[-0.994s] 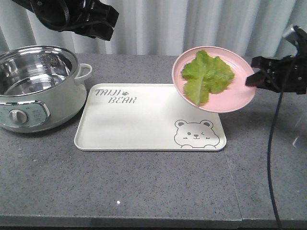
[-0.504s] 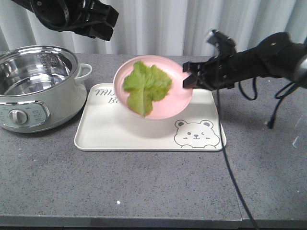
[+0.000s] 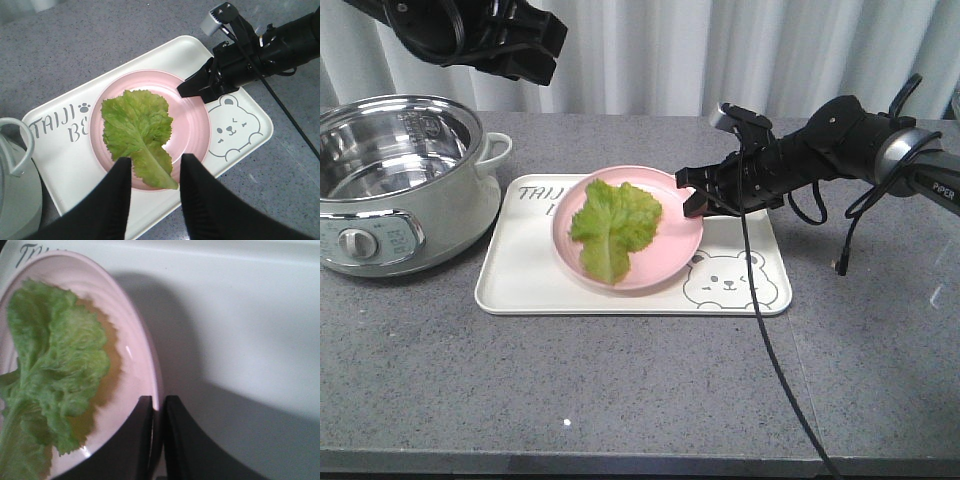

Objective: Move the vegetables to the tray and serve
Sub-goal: 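Lift the pink plate and set it onto the cream tray, then open the right gripper and raise it away from the plate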

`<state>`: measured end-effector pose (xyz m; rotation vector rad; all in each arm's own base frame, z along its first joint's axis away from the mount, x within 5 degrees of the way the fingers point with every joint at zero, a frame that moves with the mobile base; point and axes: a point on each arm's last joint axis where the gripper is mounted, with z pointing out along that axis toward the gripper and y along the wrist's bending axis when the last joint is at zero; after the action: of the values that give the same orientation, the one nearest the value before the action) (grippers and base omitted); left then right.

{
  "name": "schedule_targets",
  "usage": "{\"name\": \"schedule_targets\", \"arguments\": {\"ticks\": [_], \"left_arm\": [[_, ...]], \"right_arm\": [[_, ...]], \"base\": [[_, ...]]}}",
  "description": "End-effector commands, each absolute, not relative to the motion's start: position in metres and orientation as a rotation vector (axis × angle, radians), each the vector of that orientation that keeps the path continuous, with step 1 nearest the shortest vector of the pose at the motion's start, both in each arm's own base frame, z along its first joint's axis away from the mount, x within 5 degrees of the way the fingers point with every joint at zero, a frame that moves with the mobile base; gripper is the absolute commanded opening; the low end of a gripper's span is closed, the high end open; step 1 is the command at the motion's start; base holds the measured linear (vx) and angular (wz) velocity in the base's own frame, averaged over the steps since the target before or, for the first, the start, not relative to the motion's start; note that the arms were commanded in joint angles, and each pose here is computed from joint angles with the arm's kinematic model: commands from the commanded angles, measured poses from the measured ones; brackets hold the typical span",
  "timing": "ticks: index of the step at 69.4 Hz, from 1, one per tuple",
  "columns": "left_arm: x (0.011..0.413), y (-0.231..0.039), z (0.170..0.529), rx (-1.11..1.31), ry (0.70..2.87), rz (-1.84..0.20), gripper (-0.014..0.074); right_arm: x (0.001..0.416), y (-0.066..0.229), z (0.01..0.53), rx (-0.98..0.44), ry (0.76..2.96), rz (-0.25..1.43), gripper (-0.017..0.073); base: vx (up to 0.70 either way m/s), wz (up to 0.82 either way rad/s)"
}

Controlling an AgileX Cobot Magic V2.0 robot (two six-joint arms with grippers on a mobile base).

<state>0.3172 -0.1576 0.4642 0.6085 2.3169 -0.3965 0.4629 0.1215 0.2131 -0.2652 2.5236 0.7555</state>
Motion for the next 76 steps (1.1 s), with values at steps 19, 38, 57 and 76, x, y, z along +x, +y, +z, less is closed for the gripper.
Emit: {"name": "schedule_targets", "arguments": {"ticks": [19, 38, 57, 76], "left_arm": [[0.303, -0.152, 0.487, 0.592, 2.237, -0.389, 0.023], [0.303, -0.151, 0.487, 0.589, 2.237, -0.373, 0.023], [0.304, -0.151, 0.487, 0.589, 2.236, -0.369, 0.023], [0.305, -0.149, 0.486, 0.585, 2.238, -0.334, 0.023]], "right_arm": [[0.462, 0.12, 0.256, -0.309, 2.406, 0.734, 0.0435], [0.461, 0.122, 0.297, -0.379, 2.411, 0.747, 0.048], [0.433, 0.104, 0.382, -0.398, 2.488, 0.532, 0.0398], [0.37, 0.083, 0.471, -0.228, 2.319, 0.408, 0.0396]], "base": [[0.0, 0.0], [0.0, 0.0], [0.0, 0.0], [0.0, 0.0]]}}
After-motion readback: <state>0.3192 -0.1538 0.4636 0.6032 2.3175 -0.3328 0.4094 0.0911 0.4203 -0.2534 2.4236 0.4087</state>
